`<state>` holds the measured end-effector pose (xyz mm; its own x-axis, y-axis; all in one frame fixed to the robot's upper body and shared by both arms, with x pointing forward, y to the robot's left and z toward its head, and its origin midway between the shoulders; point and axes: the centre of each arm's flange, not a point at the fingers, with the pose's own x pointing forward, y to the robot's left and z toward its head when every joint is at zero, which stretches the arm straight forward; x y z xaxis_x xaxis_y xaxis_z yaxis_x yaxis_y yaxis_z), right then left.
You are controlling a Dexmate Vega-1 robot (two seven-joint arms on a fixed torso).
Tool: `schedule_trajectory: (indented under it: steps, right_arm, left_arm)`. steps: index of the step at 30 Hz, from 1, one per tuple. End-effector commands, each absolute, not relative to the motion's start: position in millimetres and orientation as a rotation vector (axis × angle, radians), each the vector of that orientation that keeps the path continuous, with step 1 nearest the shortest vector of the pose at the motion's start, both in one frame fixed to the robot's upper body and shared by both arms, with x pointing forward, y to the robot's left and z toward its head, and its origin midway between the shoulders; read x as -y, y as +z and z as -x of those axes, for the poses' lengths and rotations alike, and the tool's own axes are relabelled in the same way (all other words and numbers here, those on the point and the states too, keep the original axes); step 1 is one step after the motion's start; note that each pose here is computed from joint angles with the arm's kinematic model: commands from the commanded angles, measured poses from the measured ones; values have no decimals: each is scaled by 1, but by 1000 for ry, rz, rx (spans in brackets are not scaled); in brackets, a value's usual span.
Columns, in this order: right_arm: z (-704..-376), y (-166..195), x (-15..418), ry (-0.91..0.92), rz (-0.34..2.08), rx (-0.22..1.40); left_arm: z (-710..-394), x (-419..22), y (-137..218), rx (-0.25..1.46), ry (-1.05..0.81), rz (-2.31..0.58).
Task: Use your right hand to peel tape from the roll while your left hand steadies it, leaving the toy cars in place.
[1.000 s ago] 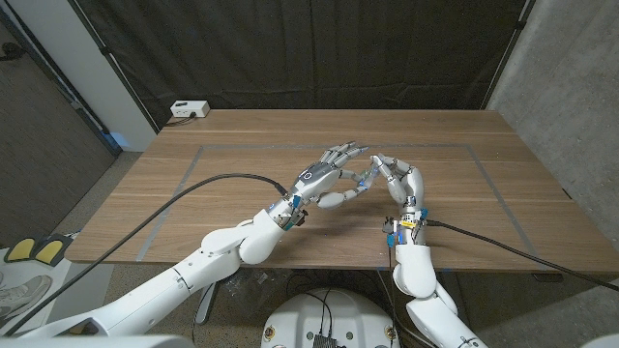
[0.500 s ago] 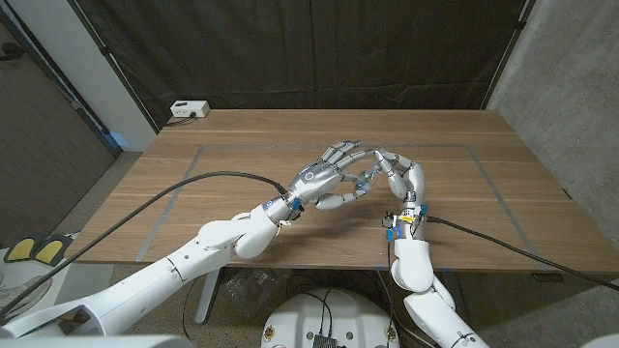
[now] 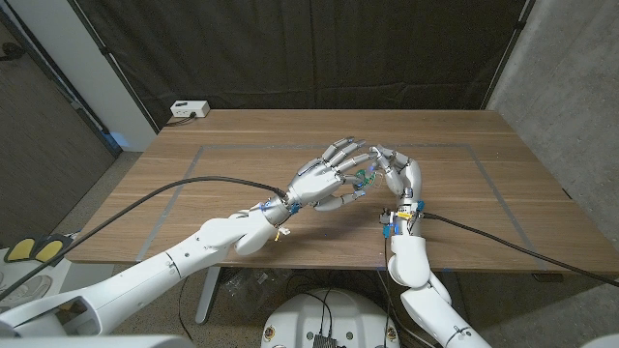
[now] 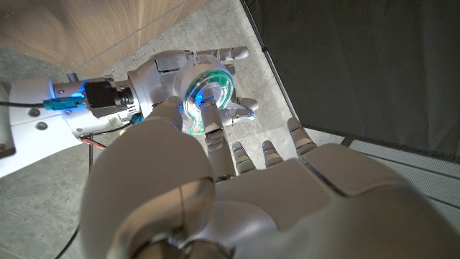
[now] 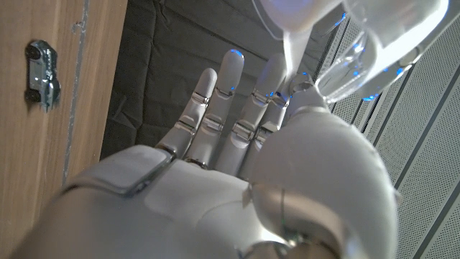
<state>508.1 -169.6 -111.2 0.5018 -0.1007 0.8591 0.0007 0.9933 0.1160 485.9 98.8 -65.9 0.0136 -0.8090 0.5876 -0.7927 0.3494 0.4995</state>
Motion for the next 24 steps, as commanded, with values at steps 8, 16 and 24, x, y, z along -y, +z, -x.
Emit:
schedule_trajectory:
  steps: [8, 16, 24]
  right_arm:
    - [-516, -104, 169, 10, -131, 1060]
    - [-518, -102, 170, 19, -147, 1064]
    - [-523, -100, 170, 30, -155, 1068]
  left_arm:
    - [-474, -90, -66, 1863, 45, -1684]
    - [-477, -86, -65, 1809, -35, -1751]
    - [-479, -85, -67, 1795, -59, -1760]
